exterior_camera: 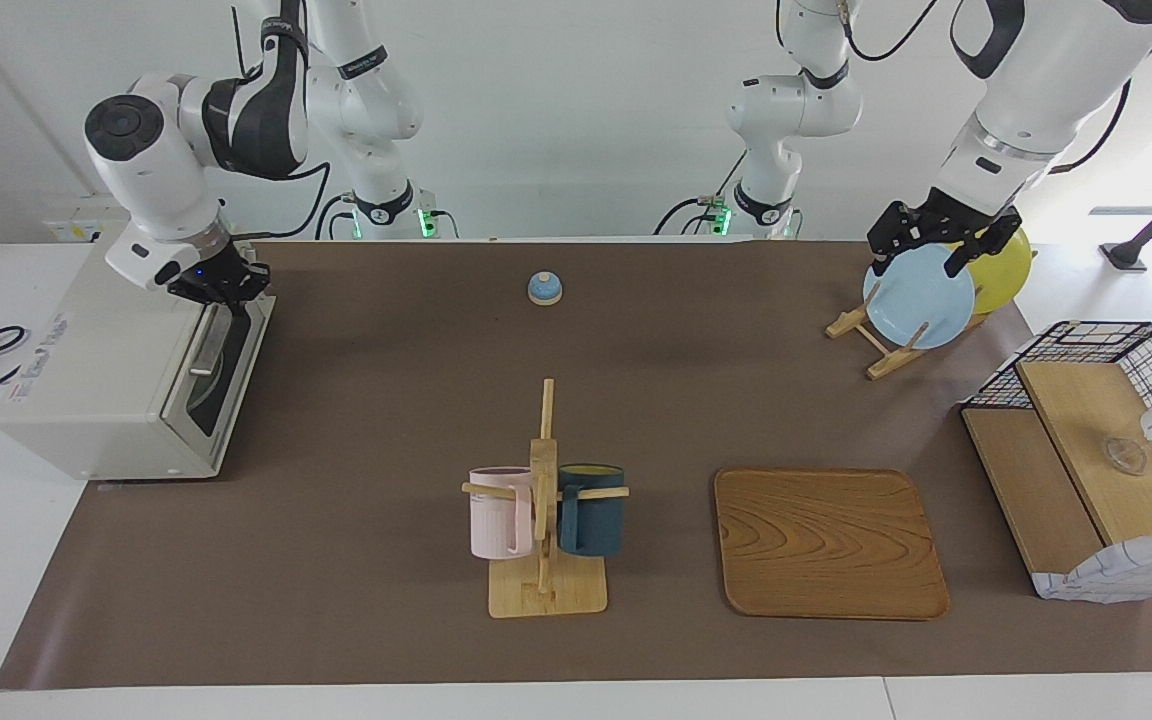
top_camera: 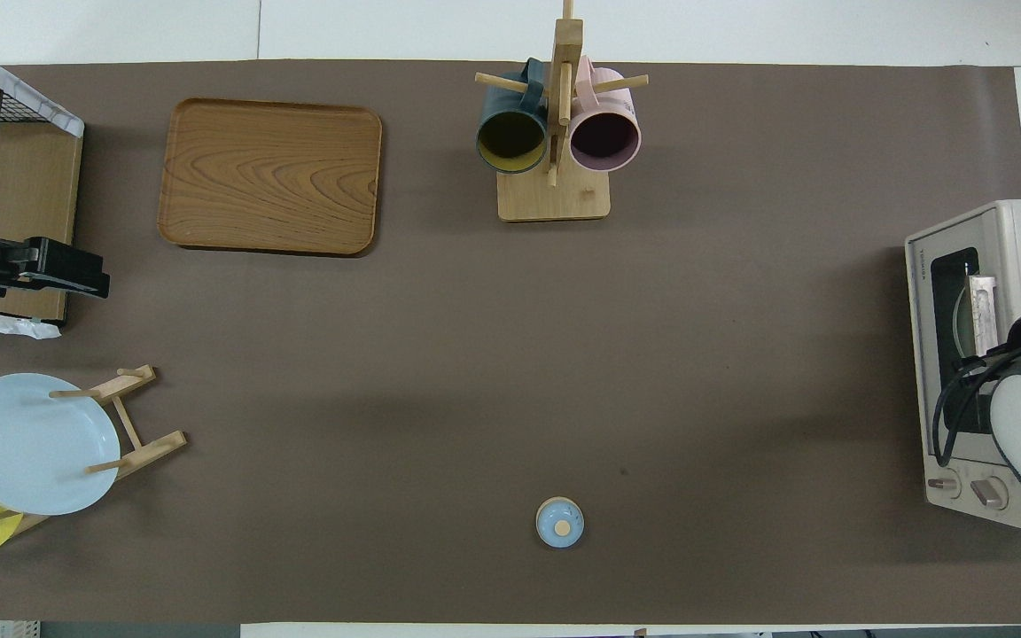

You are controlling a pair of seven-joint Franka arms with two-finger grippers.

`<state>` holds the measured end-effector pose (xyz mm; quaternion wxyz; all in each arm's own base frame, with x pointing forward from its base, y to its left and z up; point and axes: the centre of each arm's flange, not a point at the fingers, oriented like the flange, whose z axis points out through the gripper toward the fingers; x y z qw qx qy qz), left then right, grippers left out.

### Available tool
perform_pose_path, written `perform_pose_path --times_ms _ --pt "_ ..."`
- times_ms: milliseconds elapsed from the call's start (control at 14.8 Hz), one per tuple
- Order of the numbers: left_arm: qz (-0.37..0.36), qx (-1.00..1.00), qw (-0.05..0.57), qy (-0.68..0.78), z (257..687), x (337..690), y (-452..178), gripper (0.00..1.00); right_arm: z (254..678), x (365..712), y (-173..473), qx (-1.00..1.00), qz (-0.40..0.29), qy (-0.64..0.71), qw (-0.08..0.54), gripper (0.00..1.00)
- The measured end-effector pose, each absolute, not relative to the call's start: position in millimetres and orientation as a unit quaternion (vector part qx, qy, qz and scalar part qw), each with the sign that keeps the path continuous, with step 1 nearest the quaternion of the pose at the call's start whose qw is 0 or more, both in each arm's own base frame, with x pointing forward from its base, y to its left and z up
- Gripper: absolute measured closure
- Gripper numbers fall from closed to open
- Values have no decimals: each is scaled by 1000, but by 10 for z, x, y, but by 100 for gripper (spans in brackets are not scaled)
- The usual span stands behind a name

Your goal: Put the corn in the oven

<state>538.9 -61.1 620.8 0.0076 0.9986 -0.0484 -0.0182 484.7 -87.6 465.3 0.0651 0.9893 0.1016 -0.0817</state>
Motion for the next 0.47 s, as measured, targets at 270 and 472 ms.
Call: perform_pose_path --times_ms 270,472 --pt "-18 999 8 -48 6208 5389 -611 0 4737 4884 -863 989 -75 104 69 99" --pt "-18 999 8 -48 6208 5389 -611 0 4856 4914 -853 989 -72 103 71 99"
